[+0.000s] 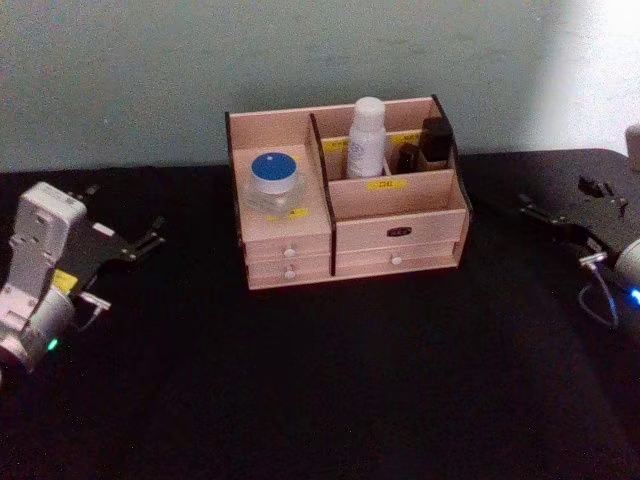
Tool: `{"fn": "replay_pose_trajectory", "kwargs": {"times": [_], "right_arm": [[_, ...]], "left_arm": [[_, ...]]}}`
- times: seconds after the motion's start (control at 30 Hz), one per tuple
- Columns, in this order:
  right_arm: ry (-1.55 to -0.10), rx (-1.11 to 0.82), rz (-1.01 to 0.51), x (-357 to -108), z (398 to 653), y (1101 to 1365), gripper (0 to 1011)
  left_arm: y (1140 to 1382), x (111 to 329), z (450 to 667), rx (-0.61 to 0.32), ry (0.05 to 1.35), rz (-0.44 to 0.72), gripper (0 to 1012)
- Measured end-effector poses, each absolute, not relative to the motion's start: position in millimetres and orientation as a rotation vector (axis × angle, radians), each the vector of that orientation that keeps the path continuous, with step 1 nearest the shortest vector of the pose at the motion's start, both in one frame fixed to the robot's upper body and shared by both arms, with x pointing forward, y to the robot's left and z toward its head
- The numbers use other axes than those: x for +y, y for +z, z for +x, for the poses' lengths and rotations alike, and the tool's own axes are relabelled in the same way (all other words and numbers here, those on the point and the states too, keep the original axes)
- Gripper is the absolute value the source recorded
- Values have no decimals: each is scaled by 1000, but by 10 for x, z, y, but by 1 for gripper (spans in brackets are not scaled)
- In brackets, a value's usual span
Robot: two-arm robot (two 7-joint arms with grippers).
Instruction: Pick up the facial cleanser and watermelon frost from the table and place them into the tiered storage box.
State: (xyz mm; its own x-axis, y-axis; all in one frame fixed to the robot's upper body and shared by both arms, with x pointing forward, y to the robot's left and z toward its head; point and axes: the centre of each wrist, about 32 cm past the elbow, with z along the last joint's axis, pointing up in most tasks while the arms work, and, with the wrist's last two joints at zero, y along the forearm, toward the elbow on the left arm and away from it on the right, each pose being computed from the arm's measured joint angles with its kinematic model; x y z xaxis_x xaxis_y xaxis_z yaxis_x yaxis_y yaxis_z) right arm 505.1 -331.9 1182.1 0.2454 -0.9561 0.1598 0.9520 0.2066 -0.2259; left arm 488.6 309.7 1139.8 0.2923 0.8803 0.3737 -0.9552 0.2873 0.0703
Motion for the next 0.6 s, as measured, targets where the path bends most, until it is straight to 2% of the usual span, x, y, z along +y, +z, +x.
{"fn": "replay_pose_trajectory", "kwargs": {"times": [0.17,0.6], "right_arm": [[-1348,39,-299,-3232,5077,11687,1000],[-1346,33,-301,-3244,5077,11707,1000]], "left_arm": [[11397,3097,4886,-285,1248,305,1001],[11398,3097,4886,-285,1248,304,1001]]}}
